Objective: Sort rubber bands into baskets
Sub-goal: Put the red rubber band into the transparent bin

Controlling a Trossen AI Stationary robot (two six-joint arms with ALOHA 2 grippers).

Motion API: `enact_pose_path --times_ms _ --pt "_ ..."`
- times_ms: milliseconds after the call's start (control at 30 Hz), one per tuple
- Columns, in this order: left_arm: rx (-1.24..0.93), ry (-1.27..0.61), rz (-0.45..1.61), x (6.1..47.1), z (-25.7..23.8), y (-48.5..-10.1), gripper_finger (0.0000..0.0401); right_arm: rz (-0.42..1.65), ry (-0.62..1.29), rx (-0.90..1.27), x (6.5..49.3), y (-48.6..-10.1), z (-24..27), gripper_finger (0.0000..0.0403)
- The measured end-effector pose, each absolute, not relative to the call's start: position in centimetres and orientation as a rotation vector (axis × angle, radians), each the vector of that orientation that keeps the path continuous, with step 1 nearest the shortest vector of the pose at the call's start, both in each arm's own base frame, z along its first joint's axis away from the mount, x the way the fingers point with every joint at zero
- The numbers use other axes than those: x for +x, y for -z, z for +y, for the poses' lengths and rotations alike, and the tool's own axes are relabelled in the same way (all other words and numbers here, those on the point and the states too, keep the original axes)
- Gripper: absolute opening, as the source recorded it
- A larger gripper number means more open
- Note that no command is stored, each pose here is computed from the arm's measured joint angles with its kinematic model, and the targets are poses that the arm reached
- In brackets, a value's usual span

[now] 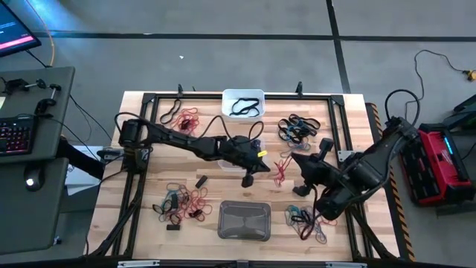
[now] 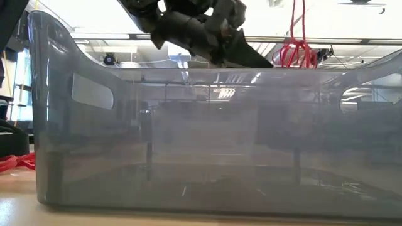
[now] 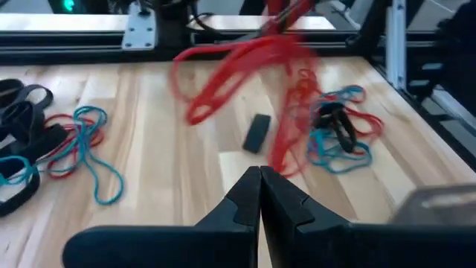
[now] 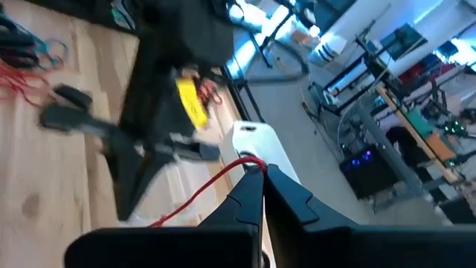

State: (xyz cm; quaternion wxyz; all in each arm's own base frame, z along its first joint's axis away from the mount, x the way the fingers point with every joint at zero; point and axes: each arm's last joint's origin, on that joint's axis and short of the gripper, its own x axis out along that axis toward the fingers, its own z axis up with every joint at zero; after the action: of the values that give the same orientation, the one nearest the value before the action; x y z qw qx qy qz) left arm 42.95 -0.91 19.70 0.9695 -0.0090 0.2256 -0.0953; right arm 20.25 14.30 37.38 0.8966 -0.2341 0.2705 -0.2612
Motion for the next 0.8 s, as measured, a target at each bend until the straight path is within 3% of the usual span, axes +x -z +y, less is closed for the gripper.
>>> enact_pose_path --times_ms 800 --pt "0.016 0.214 0.233 45.2 -1.0 -21.7 0.0 0.568 0.501 -0.445 20.6 -36.5 14.9 0.0"
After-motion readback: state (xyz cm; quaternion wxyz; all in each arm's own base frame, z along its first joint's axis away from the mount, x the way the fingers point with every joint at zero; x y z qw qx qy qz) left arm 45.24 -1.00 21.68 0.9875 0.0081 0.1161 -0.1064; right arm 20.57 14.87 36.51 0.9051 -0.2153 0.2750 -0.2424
